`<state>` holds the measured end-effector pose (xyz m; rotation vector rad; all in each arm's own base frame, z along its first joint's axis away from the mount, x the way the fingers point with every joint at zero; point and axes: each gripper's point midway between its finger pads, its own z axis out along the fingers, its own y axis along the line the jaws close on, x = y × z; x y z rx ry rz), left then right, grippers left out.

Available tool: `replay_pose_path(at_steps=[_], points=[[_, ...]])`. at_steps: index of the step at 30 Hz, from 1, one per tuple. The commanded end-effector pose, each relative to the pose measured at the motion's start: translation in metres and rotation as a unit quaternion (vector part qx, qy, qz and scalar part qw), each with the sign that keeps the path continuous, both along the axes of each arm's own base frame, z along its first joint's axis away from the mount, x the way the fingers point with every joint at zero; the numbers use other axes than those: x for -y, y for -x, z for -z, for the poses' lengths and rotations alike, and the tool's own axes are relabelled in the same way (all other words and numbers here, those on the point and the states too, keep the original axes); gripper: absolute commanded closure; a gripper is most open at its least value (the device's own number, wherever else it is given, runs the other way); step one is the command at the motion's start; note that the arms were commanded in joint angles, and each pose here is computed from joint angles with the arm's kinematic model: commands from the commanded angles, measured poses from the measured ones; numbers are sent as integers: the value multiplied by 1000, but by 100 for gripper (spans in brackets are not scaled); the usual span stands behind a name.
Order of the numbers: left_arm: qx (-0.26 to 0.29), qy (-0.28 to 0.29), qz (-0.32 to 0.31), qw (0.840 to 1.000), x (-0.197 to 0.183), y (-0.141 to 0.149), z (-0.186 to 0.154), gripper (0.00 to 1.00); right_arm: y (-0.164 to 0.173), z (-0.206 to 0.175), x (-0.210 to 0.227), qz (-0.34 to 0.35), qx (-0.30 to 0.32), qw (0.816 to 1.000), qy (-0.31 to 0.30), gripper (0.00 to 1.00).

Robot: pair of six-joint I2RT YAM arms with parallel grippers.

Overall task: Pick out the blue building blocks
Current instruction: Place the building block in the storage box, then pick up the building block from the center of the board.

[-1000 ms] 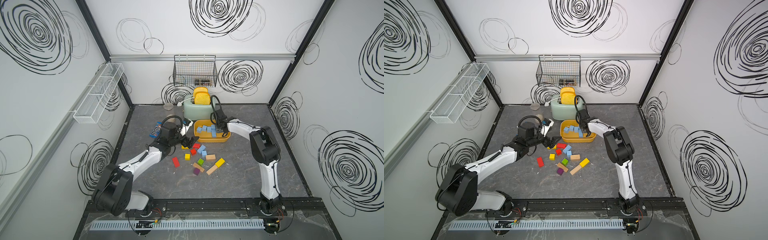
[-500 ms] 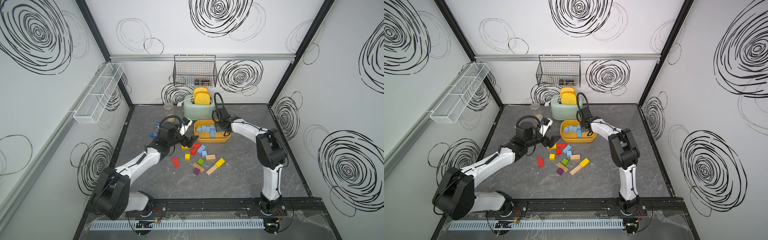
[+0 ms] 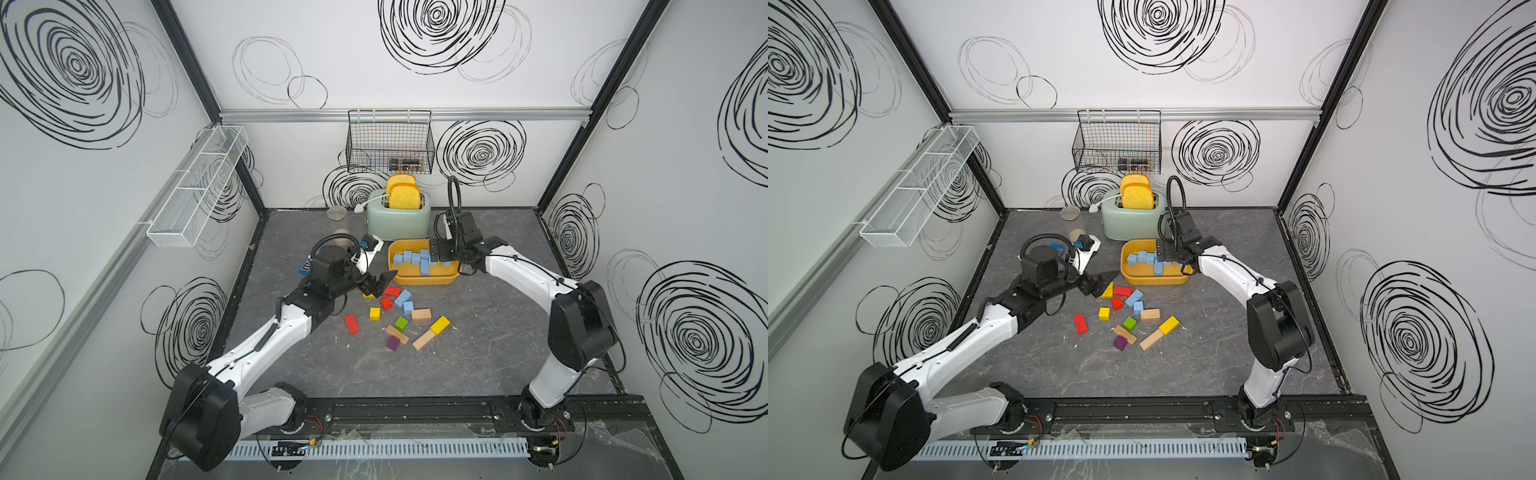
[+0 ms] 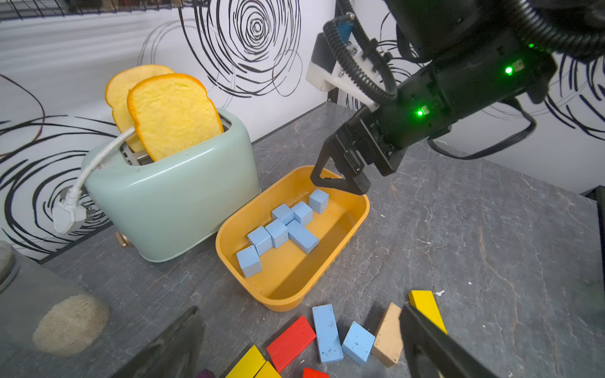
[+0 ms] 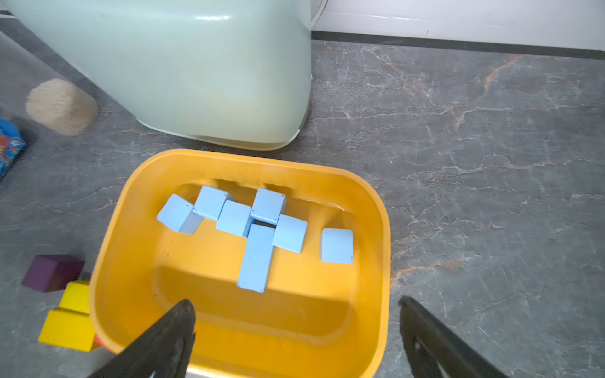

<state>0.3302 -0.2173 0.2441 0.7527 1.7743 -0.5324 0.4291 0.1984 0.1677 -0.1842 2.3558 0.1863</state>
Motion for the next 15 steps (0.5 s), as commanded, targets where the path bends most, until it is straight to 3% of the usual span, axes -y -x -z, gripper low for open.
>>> replay_pose_path(at_steps=[1,15], points=[[31,-4,-4,999,-4,7,-24,4,16,-20,-9,-27,11,999,-38,2],[-2,-34,-19,999,-30,50,9,4,79,-13,-35,-112,-6,991,-79,2]])
